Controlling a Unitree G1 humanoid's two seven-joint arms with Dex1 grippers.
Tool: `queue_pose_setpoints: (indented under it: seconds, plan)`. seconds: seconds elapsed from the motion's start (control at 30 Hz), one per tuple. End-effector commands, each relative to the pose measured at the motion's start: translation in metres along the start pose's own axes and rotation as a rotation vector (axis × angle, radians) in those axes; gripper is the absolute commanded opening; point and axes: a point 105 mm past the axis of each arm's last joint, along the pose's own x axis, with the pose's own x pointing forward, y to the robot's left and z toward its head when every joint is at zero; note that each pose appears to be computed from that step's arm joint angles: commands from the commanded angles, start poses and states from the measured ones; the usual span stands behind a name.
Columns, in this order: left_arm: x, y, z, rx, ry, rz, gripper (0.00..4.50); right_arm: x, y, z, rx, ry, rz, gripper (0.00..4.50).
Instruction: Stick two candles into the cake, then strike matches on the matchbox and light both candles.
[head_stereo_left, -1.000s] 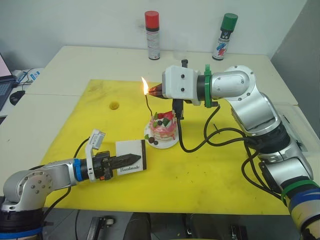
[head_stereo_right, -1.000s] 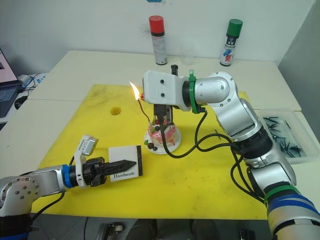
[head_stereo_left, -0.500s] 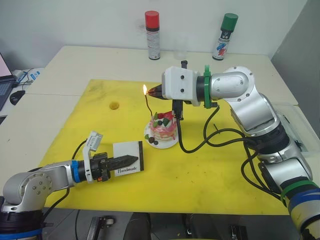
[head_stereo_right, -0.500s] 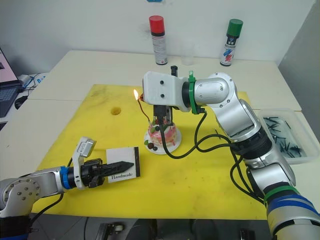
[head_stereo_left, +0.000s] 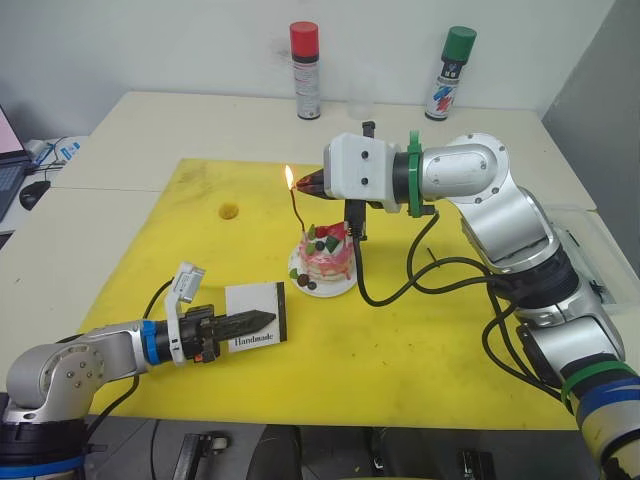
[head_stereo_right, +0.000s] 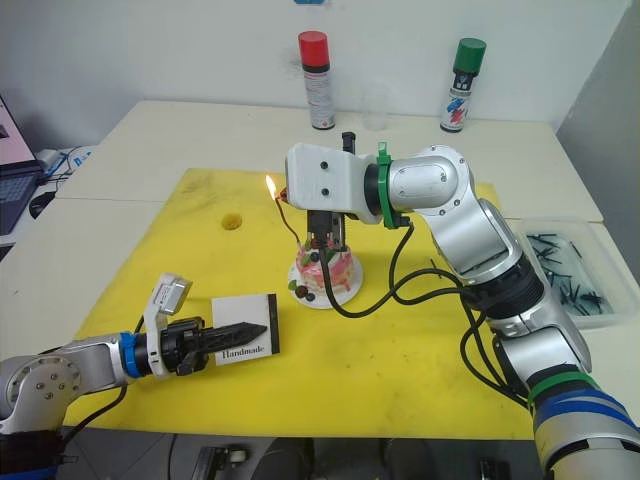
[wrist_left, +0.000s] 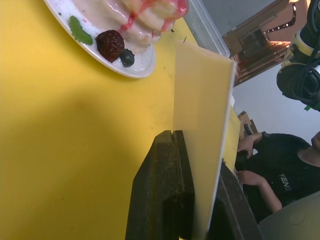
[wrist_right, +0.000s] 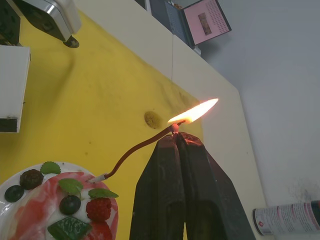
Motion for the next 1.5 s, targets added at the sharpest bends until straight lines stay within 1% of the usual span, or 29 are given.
queue_pose_setpoints:
  seconds: [0.03, 0.3, 0.53, 0.63, 0.73, 0.8, 0.87, 0.9, 0.97, 1.03, 1.07, 1.13, 1.2, 1.27, 1.3, 1.4, 1.5]
  plan:
    - [0.004, -0.007, 0.003, 0.022, 0.004, -0.026, 0.0, -0.005, -0.009, 0.006, -0.028, -0.013, -0.045, 0.04]
    - [0.006, -0.006, 0.004, 0.019, 0.001, -0.029, 0.0, -0.021, -0.032, 0.011, -0.033, -0.019, -0.132, 0.04]
    - [0.005, -0.007, 0.002, 0.013, 0.006, -0.04, 0.0, -0.048, -0.068, 0.009, 0.027, -0.038, -0.325, 0.04]
    - [0.006, -0.009, 0.0, 0.01, 0.012, -0.047, 0.0, -0.071, -0.087, 0.002, 0.104, -0.035, -0.448, 0.04]
    - [0.007, -0.011, -0.001, 0.008, 0.014, -0.052, 0.0, -0.098, -0.097, -0.012, 0.18, 0.004, -0.548, 0.04]
    - [0.008, -0.013, -0.002, 0.004, 0.016, -0.058, 0.0, -0.128, -0.098, -0.032, 0.269, 0.062, -0.642, 0.04]
    - [0.01, -0.015, -0.004, -0.001, 0.017, -0.064, 0.0, -0.168, -0.09, -0.062, 0.398, 0.147, -0.776, 0.04]
    - [0.01, -0.017, -0.004, -0.002, 0.017, -0.065, 0.0, -0.178, -0.086, -0.068, 0.429, 0.171, -0.809, 0.04]
    - [0.011, -0.017, -0.006, -0.011, 0.021, -0.067, 0.0, -0.215, -0.066, -0.098, 0.542, 0.277, -0.937, 0.04]
    - [0.012, -0.018, -0.008, -0.017, 0.024, -0.067, 0.0, -0.237, -0.049, -0.115, 0.614, 0.351, -1.017, 0.04]
    - [0.013, -0.017, -0.008, -0.02, 0.025, -0.066, 0.0, -0.247, -0.036, -0.126, 0.684, 0.375, -1.062, 0.04]
    - [0.015, -0.017, -0.009, -0.024, 0.027, -0.067, 0.0, -0.27, 0.004, -0.157, 0.898, 0.454, -1.17, 0.04]
    - [0.017, -0.018, -0.008, -0.024, 0.029, -0.068, 0.0, -0.288, 0.037, -0.178, 1.035, 0.544, -1.253, 0.04]
    - [0.017, -0.018, -0.007, -0.022, 0.029, -0.067, 0.0, -0.298, 0.061, -0.192, 1.116, 0.616, -1.291, 0.04]
    - [0.018, -0.018, -0.006, -0.022, 0.029, -0.066, 0.0, -0.299, 0.069, -0.197, 1.144, 0.634, -1.297, 0.04]
    - [0.018, -0.018, -0.006, -0.021, 0.029, -0.063, 0.0, -0.301, 0.077, -0.204, 1.192, 0.65, -1.319, 0.04]
    - [0.019, -0.018, -0.005, -0.019, 0.029, -0.061, 0.0, -0.303, 0.084, -0.22, 1.233, 0.671, -1.358, 0.04]
